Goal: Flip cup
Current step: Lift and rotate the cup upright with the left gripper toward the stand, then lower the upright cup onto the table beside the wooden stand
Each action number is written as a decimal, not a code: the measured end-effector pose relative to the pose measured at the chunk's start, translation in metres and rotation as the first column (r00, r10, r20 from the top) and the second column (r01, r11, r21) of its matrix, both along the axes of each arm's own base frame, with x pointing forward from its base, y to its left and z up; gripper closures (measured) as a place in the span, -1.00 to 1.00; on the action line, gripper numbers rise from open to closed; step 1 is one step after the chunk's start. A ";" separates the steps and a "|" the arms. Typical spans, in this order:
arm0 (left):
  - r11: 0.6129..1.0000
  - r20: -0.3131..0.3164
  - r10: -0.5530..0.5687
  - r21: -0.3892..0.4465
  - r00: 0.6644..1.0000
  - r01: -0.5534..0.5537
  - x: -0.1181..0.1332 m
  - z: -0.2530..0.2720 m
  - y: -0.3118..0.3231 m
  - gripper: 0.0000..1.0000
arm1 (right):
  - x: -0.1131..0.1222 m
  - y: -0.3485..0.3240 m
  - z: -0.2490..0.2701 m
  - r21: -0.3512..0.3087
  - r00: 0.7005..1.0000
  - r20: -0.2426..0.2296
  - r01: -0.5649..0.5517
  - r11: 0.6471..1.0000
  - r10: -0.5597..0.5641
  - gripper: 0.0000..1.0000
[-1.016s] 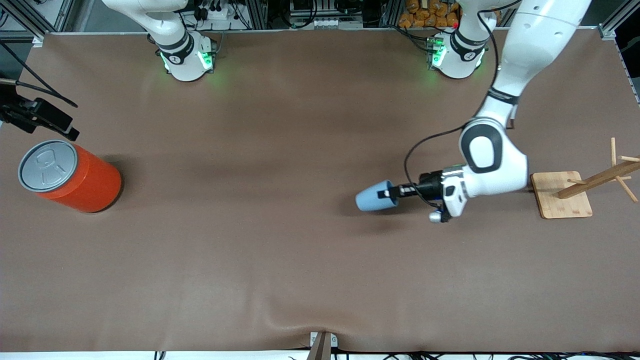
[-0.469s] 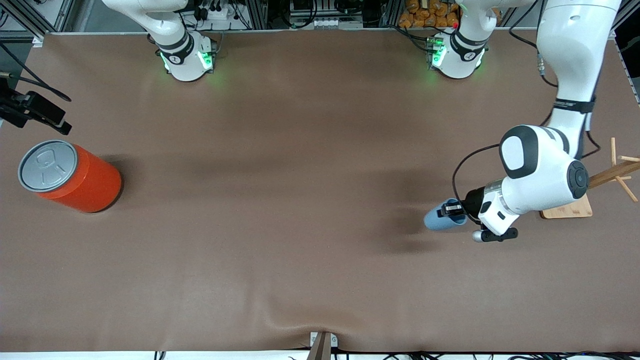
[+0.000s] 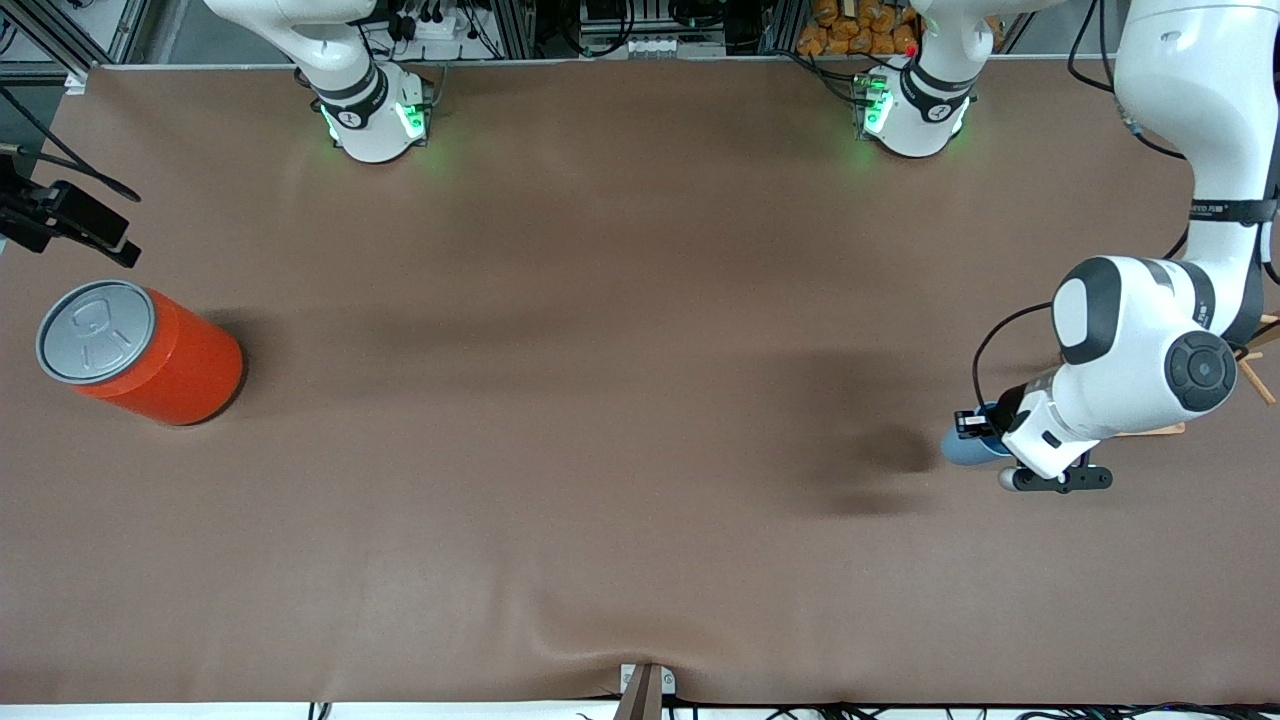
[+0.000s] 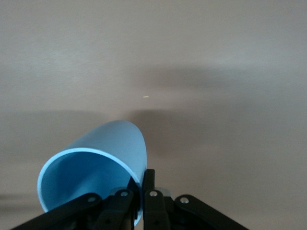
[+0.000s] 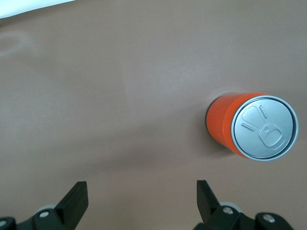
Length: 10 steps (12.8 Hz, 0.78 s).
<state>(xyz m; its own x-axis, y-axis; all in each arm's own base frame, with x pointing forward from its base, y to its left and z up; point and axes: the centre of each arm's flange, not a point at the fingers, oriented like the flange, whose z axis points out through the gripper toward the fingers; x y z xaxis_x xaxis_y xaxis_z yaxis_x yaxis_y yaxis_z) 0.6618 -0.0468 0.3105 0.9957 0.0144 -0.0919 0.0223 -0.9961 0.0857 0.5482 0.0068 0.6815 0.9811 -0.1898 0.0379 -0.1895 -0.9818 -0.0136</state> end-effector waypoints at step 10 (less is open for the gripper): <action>0.997 -0.069 -0.047 0.064 0.996 0.052 -0.001 -0.053 0.010 0.75 | -0.002 -0.002 -0.001 -0.004 1.000 -0.018 0.003 1.000 -0.003 -1.00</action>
